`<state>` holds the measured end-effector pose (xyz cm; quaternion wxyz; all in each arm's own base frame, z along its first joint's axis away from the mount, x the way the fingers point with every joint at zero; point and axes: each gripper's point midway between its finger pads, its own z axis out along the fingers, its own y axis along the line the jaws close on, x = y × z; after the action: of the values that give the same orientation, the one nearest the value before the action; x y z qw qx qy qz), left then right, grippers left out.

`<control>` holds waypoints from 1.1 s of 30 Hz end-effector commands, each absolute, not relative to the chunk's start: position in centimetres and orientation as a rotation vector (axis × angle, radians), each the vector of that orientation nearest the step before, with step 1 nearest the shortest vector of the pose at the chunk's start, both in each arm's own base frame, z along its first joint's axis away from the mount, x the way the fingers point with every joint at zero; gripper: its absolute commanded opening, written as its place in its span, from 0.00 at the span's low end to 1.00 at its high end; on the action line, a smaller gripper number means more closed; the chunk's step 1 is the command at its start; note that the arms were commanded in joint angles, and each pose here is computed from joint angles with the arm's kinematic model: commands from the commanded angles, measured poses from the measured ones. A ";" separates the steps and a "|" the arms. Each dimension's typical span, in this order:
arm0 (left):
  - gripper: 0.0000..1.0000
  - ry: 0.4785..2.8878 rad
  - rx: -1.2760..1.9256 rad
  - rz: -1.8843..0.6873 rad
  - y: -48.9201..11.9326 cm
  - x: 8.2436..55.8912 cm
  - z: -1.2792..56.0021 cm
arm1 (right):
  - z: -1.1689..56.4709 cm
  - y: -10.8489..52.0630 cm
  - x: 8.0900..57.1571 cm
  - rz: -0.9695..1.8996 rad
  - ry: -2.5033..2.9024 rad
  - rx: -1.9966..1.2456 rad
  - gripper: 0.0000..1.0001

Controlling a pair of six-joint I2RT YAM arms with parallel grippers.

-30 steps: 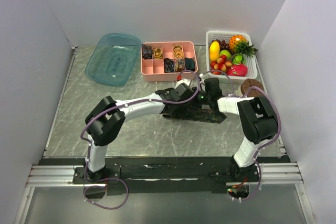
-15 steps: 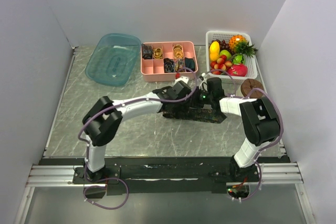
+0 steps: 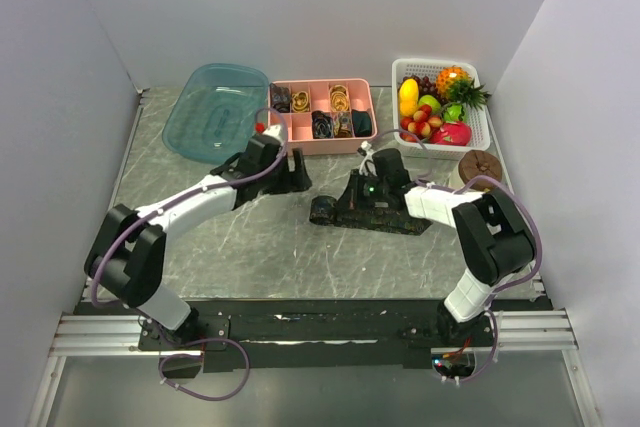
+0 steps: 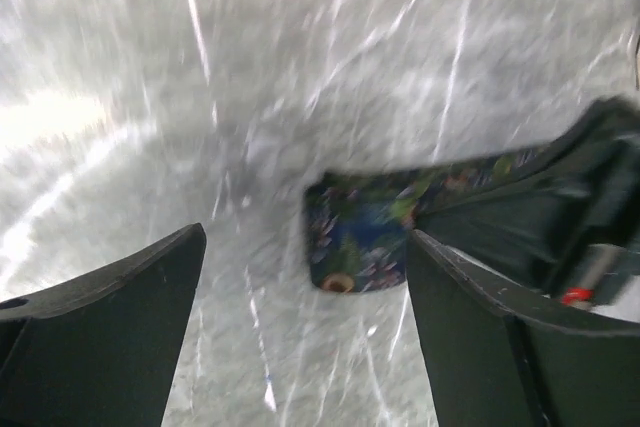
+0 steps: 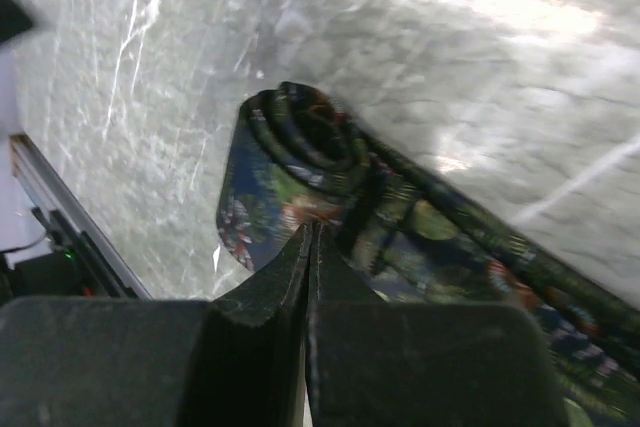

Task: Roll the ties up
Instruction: Roll the tie at the center of the board.

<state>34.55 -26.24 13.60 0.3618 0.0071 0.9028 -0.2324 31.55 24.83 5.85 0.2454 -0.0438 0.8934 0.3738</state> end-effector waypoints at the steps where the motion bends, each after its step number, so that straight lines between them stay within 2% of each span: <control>1: 0.88 2.321 0.035 -0.996 -28.3 32.7 13.3 | 8.3 25.6 32.6 0.934 2.366 -0.198 0.00; 2: 0.93 2.338 0.031 -1.047 -28.1 32.0 12.2 | 8.2 25.6 32.5 0.929 2.370 -0.200 0.00; 6: 0.99 2.335 0.009 -1.220 -28.7 31.5 10.7 | 8.2 25.7 32.5 0.920 2.372 -0.199 0.00; 13: 0.99 2.349 -0.012 -1.344 -30.0 31.2 8.6 | 8.7 25.8 32.6 0.913 2.358 -0.207 0.00; 20: 0.88 2.390 -0.050 -1.333 -30.1 31.5 6.0 | 10.5 25.6 32.3 0.918 2.320 -0.216 0.00; 24: 0.85 2.407 -0.066 -1.311 -30.1 31.6 4.8 | 11.1 25.8 32.2 0.930 2.306 -0.230 0.00; 33: 0.78 2.407 -0.091 -1.309 -30.3 32.1 3.8 | 7.8 26.6 32.2 0.889 2.398 -0.239 0.00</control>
<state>32.12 -30.27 4.98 0.2016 -0.0282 0.8566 -0.4741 31.07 25.85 8.18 0.2775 -0.0801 0.8941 0.3424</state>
